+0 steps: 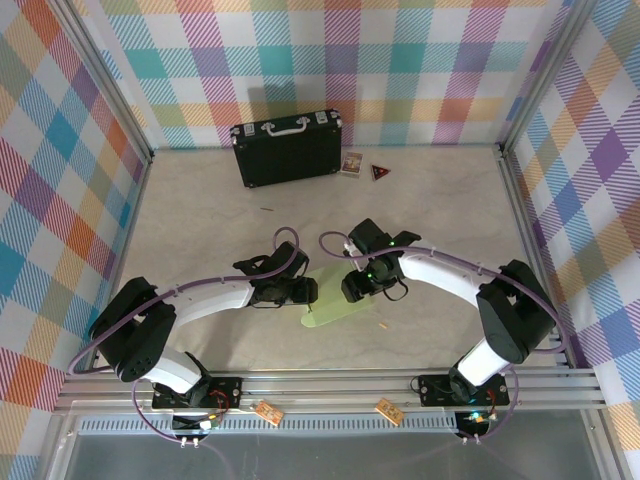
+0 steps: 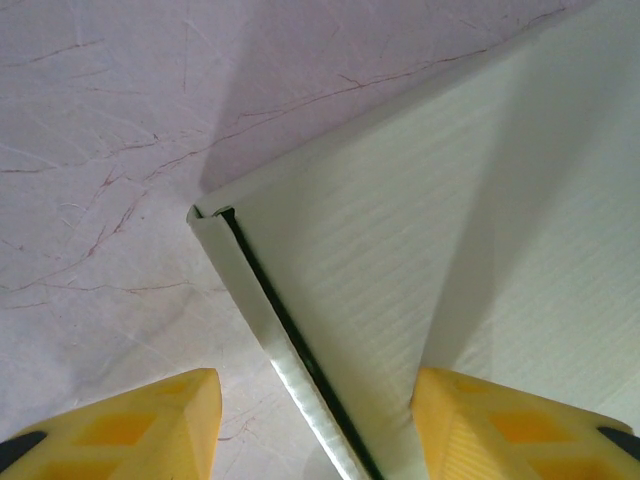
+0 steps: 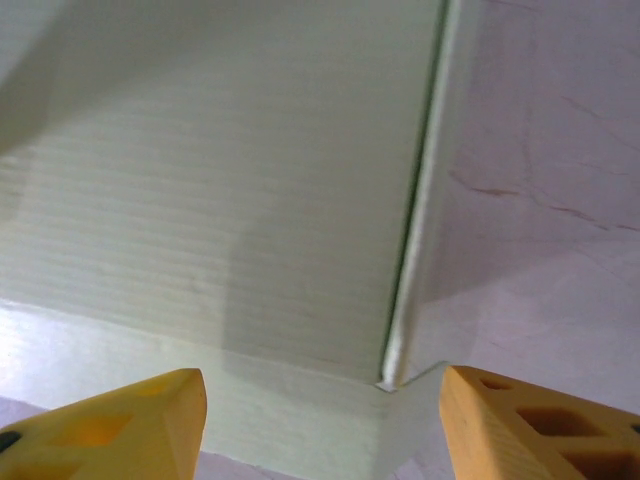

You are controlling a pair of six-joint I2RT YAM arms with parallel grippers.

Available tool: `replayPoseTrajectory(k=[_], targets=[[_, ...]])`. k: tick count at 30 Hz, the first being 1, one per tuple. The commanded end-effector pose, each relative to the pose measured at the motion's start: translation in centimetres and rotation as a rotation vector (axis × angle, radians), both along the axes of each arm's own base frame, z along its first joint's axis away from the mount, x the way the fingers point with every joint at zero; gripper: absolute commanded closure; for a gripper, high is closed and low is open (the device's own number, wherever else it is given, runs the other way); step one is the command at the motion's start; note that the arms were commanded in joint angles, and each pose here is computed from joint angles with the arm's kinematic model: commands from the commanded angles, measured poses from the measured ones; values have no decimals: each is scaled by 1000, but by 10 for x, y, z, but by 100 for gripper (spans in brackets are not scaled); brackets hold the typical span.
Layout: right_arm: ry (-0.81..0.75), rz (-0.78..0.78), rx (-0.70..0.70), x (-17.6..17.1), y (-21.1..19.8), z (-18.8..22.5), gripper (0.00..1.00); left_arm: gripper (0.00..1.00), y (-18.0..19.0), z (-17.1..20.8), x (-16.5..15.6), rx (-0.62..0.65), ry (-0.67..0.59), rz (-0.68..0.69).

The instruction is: Fold the paper box

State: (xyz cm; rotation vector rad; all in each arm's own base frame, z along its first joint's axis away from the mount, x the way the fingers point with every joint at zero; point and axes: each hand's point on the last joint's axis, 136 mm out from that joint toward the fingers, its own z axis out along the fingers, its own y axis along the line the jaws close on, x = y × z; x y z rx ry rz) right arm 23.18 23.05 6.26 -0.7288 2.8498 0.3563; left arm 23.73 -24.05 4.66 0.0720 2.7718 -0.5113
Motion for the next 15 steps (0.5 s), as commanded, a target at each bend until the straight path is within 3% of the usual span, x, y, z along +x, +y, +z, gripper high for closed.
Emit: replayPoseTrajectory(k=[1, 4, 10, 15], targets=[[35, -42, -57, -3, -12, -3, 36, 47, 20, -32, -28, 118, 122, -38], [95, -28, -44, -15, -11, -11, 34, 47, 20, -32, -28, 118, 122, -38], [196, -15, 79, -25, 16, -17, 53, 47, 20, -34, -29, 119, 130, -40], [197, -15, 72, -22, 17, -16, 58, 47, 18, -25, -27, 109, 119, -43]])
